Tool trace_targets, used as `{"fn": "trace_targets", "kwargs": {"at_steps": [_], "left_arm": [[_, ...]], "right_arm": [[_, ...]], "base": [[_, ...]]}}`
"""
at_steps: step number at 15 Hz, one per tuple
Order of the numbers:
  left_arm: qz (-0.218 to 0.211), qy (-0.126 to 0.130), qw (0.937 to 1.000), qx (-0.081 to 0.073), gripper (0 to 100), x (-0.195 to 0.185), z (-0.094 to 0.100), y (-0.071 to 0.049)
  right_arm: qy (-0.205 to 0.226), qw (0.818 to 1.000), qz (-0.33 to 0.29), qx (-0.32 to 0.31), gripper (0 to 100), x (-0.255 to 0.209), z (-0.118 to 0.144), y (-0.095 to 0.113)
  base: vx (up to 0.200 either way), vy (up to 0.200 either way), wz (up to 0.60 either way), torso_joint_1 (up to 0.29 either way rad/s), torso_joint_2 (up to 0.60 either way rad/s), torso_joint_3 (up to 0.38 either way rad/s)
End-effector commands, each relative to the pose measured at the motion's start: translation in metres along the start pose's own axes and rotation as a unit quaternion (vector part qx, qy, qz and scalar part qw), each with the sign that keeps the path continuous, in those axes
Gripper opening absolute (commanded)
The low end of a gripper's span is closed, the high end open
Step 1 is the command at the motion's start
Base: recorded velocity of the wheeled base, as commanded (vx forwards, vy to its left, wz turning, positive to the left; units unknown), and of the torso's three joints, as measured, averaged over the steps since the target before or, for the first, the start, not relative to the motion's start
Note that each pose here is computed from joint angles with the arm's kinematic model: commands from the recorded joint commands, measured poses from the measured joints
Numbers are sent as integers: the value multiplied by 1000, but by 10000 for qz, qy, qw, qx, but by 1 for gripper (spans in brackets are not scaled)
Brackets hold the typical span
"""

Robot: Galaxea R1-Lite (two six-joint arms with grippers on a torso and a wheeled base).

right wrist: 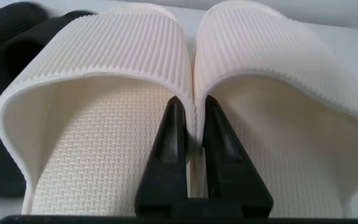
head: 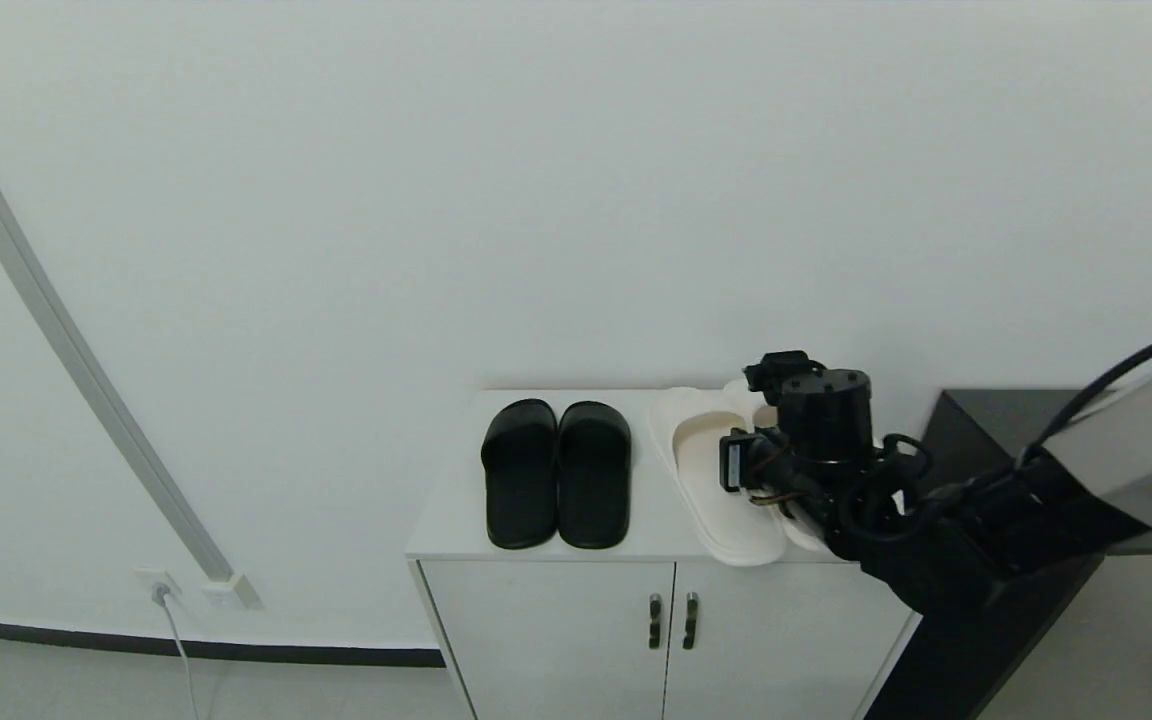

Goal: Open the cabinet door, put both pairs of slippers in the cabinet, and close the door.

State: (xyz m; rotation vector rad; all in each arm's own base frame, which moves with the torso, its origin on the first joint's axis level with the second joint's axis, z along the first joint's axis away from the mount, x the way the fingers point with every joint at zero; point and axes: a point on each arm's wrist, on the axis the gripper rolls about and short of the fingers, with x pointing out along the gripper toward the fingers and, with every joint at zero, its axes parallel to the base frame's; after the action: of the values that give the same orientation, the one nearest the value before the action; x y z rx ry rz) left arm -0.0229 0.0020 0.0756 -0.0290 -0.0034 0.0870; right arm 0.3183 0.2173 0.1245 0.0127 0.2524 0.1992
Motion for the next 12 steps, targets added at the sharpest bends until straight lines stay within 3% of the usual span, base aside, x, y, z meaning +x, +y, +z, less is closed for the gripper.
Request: {"fn": "trace_targets", "kwargs": {"at_steps": [1, 5, 12], "left_arm": [[2, 3, 10000, -1, 0, 0, 0, 0], [2, 3, 10000, -1, 0, 0, 0, 0], [2, 3, 10000, -1, 0, 0, 0, 0]], "right_arm": [[-217, 9976, 646, -92, 0, -65, 16, -14], [-25, 9886, 1493, -177, 0, -120, 6, -29], [265, 9833, 1777, -283, 0, -136, -11, -33]], "base": [[0, 0, 0, 0, 0, 0], [0, 0, 0, 0, 0, 0], [0, 0, 0, 0, 0, 0]]}}
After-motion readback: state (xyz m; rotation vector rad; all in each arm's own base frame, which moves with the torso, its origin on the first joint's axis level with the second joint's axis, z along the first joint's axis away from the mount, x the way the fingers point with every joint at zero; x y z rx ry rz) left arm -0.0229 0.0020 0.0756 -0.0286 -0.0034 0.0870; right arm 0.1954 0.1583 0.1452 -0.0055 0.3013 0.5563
